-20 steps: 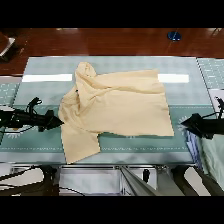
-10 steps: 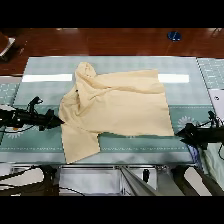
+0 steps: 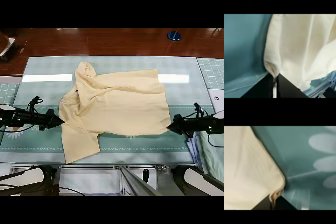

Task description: Fold the shirts.

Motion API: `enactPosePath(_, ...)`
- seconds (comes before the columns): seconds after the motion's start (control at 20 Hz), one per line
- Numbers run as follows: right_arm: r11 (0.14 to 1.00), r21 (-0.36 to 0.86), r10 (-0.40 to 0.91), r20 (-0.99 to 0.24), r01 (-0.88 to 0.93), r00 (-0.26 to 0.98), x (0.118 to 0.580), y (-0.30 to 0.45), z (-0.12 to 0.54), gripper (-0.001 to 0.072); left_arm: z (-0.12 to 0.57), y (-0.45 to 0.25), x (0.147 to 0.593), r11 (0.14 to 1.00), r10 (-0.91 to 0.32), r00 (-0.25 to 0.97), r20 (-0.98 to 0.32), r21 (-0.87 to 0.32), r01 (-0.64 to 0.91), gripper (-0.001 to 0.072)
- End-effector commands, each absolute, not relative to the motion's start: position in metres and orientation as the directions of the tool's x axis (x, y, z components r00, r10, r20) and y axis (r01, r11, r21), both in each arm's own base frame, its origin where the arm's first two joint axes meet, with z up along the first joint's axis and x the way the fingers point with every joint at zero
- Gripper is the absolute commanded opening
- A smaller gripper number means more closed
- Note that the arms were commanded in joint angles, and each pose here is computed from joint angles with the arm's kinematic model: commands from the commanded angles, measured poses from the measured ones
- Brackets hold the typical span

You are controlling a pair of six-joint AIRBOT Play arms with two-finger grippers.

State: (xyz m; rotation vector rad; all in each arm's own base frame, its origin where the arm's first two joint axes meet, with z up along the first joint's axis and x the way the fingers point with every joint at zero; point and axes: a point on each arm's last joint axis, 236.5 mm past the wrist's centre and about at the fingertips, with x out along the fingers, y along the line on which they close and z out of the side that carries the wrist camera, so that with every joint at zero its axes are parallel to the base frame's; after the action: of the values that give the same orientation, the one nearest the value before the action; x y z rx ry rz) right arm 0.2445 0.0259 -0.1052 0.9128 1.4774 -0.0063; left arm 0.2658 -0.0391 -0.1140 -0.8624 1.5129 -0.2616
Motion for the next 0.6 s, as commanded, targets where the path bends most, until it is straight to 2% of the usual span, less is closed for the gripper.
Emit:
enactPosePath(0.0, 0.704, 0.596, 0.551, -0.801, 0.386, 0.232, 0.295, 0.048, -0.075, 0.0030, -0.102, -0.037, 0.285, 0.672, -0.649, 0.155, -0.745, -0.657, -0.342, 0.0025)
enactPosePath(0.15, 0.755, 0.629, 0.559, -0.766, 0.187, 0.317, 0.350, 0.053, 0.002, 0.0019, -0.031, -0.028, 0.354, 0.606, -0.640, 0.409, -0.651, -0.754, -0.252, 0.0024)
enactPosePath(0.3, 0.797, 0.603, 0.539, -0.686, -0.033, 0.488, 0.404, 0.051, 0.127, 0.0019, 0.111, -0.027, 0.414, 0.555, -0.628, 0.657, -0.416, -0.832, 0.003, 0.0024)
enactPosePath(0.4, 0.831, 0.535, 0.501, -0.601, -0.152, 0.623, 0.423, 0.047, 0.219, 0.0018, 0.215, -0.026, 0.425, 0.597, -0.602, 0.751, -0.272, -0.777, 0.197, 0.0024)
enactPosePath(0.55, 0.886, 0.378, 0.428, -0.442, -0.269, 0.789, 0.408, 0.044, 0.348, 0.0018, 0.348, -0.026, 0.402, 0.737, -0.525, 0.842, -0.124, -0.560, 0.378, 0.0024)
